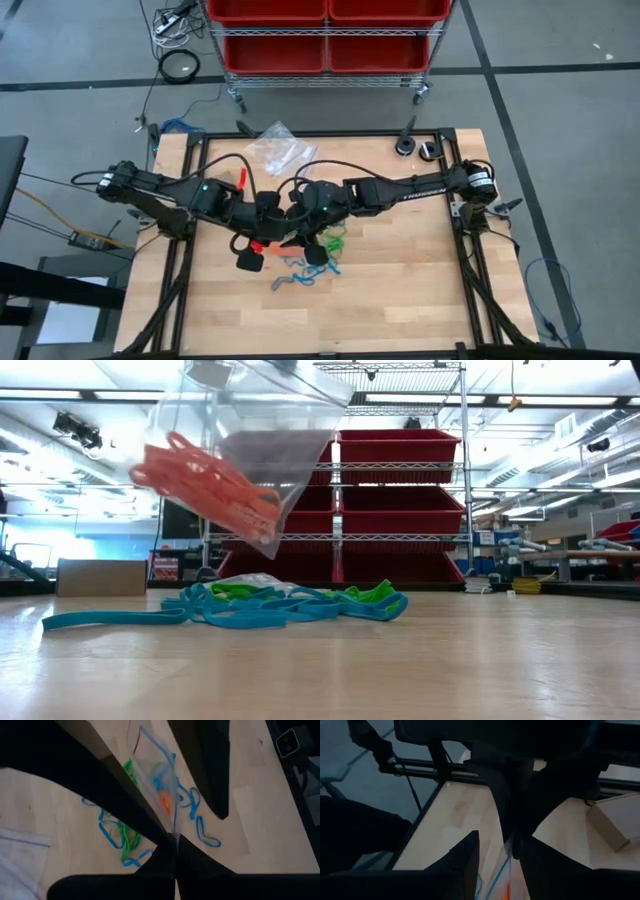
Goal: Sort rubber bands
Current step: Close the transparent zip bag
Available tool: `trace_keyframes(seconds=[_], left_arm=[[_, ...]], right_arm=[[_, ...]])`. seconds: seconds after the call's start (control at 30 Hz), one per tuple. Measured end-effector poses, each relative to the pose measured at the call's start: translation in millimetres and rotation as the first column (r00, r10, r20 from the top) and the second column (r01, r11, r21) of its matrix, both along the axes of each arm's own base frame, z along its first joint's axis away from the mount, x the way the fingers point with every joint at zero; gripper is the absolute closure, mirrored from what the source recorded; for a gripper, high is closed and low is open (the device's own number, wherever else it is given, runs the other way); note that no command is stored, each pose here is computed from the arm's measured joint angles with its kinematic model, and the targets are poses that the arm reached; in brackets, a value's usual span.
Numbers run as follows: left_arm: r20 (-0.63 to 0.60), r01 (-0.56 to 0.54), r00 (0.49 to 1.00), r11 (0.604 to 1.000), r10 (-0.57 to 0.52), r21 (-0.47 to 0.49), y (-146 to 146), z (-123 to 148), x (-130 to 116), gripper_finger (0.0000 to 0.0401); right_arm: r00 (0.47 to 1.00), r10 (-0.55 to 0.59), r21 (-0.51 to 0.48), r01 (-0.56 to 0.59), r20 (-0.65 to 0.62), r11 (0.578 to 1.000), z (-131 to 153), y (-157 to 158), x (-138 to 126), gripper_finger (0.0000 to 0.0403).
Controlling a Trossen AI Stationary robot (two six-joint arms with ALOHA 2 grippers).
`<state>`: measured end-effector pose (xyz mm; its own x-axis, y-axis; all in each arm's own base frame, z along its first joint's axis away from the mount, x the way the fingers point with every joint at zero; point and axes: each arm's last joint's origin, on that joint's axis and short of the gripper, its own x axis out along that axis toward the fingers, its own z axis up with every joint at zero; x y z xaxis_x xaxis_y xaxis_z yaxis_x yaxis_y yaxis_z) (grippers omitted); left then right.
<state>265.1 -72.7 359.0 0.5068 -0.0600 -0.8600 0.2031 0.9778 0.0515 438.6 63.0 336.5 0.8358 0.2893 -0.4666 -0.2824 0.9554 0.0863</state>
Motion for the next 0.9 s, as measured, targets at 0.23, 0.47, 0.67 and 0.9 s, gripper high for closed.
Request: trace_keyframes(seconds=[0.23, 0.47, 0.67, 0.9], left_arm=[[0.013, 0.004, 1.000, 1.000, -0.004, -0.018, -0.2, 0.5, 1.5, 0.0400], [0.032, 0.011, 0.999, 0.999, -0.010, -0.034, -1.2, 1.4, 3.3, 0.0400], [0.050, 0.014, 0.999, 0.999, -0.012, -0.036, -1.5, 2.4, 4.9, 0.0400], [0.044, 0.007, 0.999, 0.999, -0.006, -0.033, -1.0, 1.9, 4.4, 0.0400]], right_arm=[[0.999, -0.037, -0.075, 0.037, -0.006, 0.997, -0.3, -0.2, -1.9, 0.0277], [0.998, -0.062, -0.109, 0.060, -0.015, 0.992, -1.3, 1.1, -3.0, 0.0276], [0.996, -0.080, -0.128, 0.074, -0.048, 0.989, -5.9, 1.3, -3.5, 0.0275], [0.993, -0.081, -0.137, 0.069, -0.088, 0.988, -9.4, 0.7, -5.5, 0.0278]])
